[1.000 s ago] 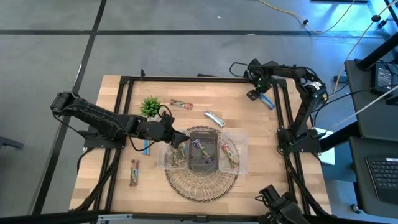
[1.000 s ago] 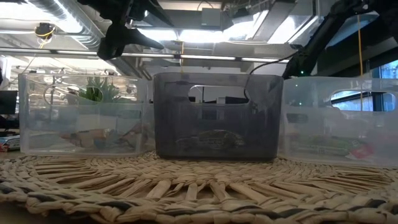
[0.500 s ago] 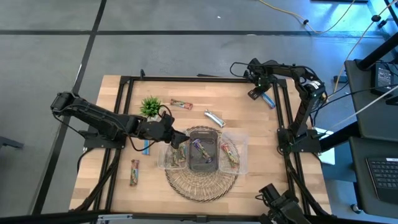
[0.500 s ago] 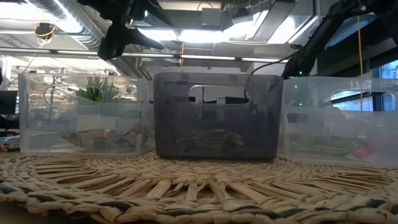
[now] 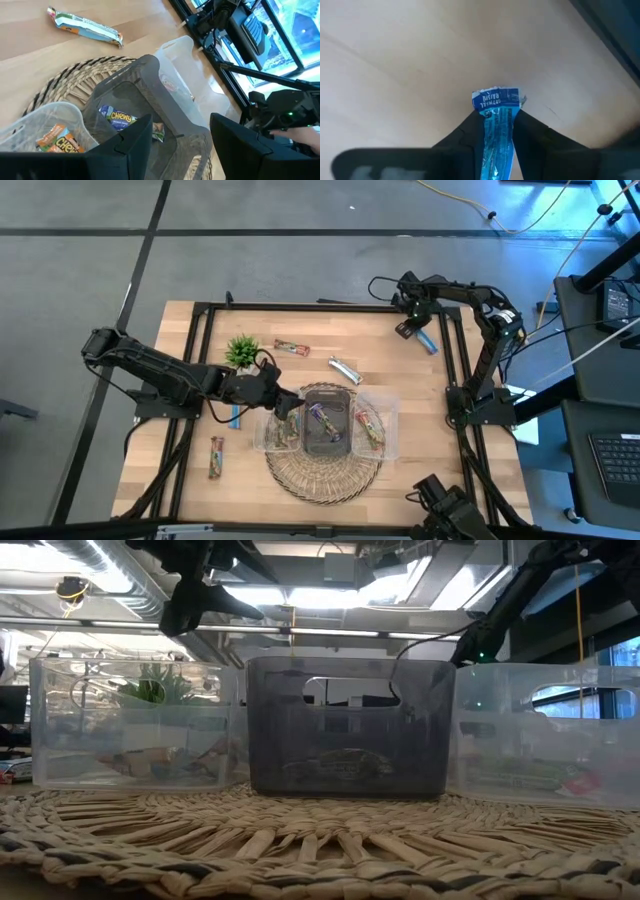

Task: Pick and place Granola Bars by type
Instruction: Put the blue granola bar into the black bin

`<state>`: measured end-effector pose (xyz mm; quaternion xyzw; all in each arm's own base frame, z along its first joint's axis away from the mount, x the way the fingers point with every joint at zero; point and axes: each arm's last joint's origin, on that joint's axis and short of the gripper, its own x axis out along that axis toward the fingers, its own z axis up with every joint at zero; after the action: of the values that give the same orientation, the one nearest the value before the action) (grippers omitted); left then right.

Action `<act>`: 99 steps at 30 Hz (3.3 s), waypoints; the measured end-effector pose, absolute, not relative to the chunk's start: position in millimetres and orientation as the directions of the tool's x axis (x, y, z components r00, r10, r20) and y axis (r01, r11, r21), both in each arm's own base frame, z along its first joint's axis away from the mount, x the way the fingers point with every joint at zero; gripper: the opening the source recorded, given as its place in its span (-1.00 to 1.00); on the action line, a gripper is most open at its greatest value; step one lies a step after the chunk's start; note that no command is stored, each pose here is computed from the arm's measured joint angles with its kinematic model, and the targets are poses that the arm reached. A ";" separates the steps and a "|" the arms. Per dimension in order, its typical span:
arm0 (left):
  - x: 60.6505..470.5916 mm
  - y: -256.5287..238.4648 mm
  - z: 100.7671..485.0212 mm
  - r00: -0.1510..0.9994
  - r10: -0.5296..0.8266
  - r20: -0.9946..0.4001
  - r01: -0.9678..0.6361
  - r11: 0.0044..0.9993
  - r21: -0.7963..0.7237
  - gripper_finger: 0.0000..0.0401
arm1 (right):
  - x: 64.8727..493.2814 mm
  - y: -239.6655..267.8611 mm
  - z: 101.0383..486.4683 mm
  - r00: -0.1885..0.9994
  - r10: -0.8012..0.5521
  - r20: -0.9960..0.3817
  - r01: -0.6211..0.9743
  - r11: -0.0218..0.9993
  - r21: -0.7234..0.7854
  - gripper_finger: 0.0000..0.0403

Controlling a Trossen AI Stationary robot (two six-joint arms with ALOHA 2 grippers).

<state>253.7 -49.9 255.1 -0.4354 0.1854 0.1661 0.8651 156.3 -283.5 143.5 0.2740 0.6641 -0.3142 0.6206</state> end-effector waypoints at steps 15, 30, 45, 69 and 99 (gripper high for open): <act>253.6 -48.9 255.3 0.874 0.159 -0.460 -0.457 0.592 -0.664 -0.05 | 199.8 -294.8 186.7 0.208 -0.038 -0.977 0.673 0.731 0.115 -0.55; 273.4 -40.3 246.2 0.860 0.340 -0.380 -0.490 0.758 -0.431 -0.05 | 293.9 -228.8 315.3 0.780 0.131 -0.612 0.168 0.898 0.406 -0.55; 301.8 -44.7 271.0 0.982 0.185 0.021 -0.184 0.981 -0.057 -0.05 | 292.5 -44.8 461.9 0.949 0.304 -0.084 -0.298 0.952 0.071 -0.54; 301.3 -45.3 281.5 0.978 0.165 0.128 -0.158 0.986 -0.058 -0.05 | 354.2 19.4 415.7 0.964 0.164 -0.208 -0.175 0.984 -0.035 -0.54; 300.1 -45.7 283.9 0.980 0.143 0.141 -0.135 0.989 -0.062 -0.69 | 349.3 20.0 396.7 0.910 0.119 -0.397 -0.141 0.990 -0.027 -0.54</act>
<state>300.1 -45.7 283.9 -0.0261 -0.0726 0.0700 0.9946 349.3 20.0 396.7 -0.0278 0.2014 0.0667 0.9768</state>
